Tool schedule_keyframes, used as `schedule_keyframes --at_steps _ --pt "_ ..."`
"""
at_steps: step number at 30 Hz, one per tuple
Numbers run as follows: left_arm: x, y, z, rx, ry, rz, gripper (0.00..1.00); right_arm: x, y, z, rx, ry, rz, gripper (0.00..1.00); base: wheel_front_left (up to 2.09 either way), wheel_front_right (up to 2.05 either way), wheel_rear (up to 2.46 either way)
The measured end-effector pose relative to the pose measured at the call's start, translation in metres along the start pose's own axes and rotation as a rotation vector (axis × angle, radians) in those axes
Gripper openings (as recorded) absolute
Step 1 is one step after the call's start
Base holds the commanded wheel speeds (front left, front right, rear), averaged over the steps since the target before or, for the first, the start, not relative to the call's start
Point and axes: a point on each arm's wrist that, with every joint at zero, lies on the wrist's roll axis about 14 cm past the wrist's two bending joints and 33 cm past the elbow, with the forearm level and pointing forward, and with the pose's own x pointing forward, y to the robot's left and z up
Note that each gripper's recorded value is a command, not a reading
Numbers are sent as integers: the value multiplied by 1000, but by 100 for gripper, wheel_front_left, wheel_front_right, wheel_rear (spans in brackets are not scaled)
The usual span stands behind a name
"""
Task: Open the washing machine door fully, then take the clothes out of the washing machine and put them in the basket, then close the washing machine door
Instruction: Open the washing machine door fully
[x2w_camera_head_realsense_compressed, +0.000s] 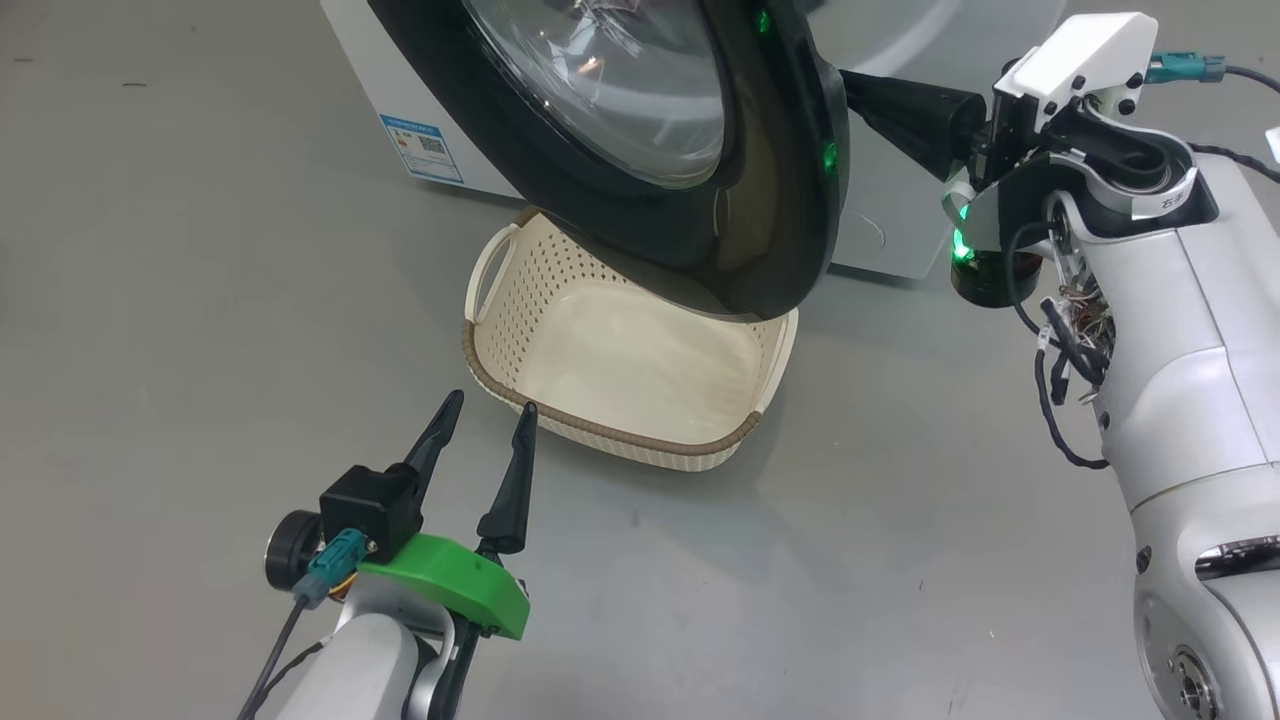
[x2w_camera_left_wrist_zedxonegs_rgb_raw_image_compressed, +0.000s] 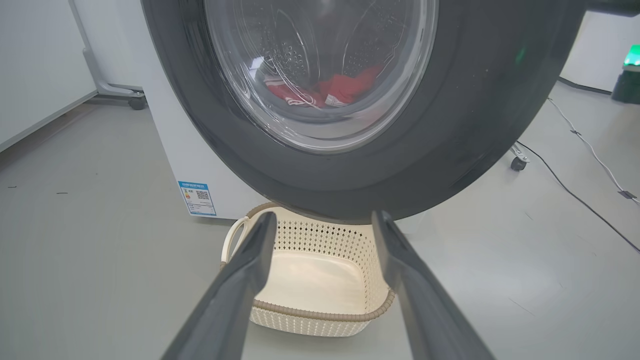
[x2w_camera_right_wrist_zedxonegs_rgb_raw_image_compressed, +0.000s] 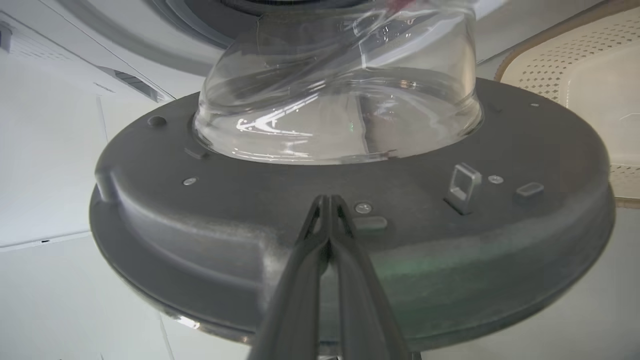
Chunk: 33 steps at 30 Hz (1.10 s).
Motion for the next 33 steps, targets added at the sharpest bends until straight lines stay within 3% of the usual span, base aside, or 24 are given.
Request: schedule_keyframes --at_steps 3,8,12,21,33 --pt "-2 -2 1 -3 -3 -4 100 -4 -2 -1 -85 -28 -27 0 0 0 0" --pt "-2 -8 6 -4 -18 -23 100 -24 2 18 -371 -141 -76 0 0 0 0" --pt "-4 -10 10 -8 -32 -25 100 -48 -3 36 -627 -236 -191 0 0 0 0" --pt "-11 -5 21 -14 -68 4 100 -93 -10 40 -1044 -406 -311 0 0 0 0" --pt "-18 -5 28 -12 -97 15 100 -140 -16 14 -1268 -588 -272 0 0 0 0"
